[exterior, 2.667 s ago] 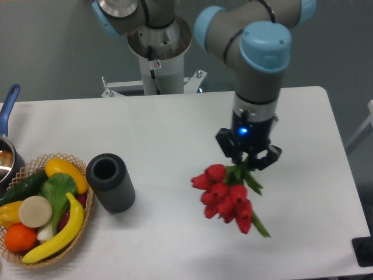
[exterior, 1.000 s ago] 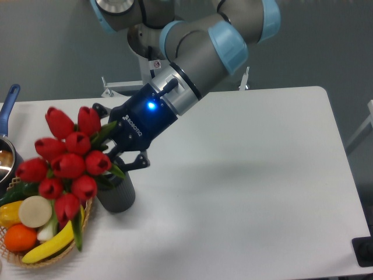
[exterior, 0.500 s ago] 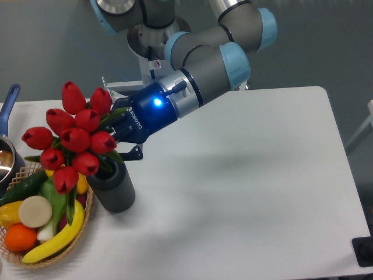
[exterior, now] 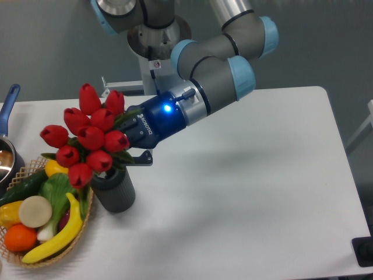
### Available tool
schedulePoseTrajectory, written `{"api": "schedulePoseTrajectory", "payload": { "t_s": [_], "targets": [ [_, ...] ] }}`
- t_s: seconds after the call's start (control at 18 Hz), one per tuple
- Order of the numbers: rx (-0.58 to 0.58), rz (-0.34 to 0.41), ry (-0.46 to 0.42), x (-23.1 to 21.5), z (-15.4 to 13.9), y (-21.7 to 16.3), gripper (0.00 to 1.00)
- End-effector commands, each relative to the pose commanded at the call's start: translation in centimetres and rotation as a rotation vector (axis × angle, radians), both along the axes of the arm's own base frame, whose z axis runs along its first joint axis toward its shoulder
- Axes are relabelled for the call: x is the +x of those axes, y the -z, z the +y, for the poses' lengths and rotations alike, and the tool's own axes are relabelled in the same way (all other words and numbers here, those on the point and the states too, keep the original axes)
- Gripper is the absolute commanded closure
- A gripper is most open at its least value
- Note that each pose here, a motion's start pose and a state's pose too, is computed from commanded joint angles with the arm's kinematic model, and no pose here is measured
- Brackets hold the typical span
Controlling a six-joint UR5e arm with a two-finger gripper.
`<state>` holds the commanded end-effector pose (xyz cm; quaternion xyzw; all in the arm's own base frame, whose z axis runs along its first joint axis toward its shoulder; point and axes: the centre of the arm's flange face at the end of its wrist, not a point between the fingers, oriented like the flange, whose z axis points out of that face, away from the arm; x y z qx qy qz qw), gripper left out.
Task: Insert the flowers into the vase
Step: 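Lower the tulip stems into the black vase opening, then open the gripper to release the tulips in the vase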
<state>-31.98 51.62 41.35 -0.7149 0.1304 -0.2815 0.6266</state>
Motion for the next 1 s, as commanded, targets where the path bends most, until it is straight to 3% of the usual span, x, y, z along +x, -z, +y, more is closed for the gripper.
{"api": "schedulePoseTrajectory", "payload": {
  "t_s": [0.67, 1.0],
  "targets": [
    [-0.017, -0.012, 0.003, 1.9, -1.2, 2.1, 1.0],
    [-0.013, 0.011, 0.008, 3.0, -1.9, 5.9, 1.0]
  ]
}}
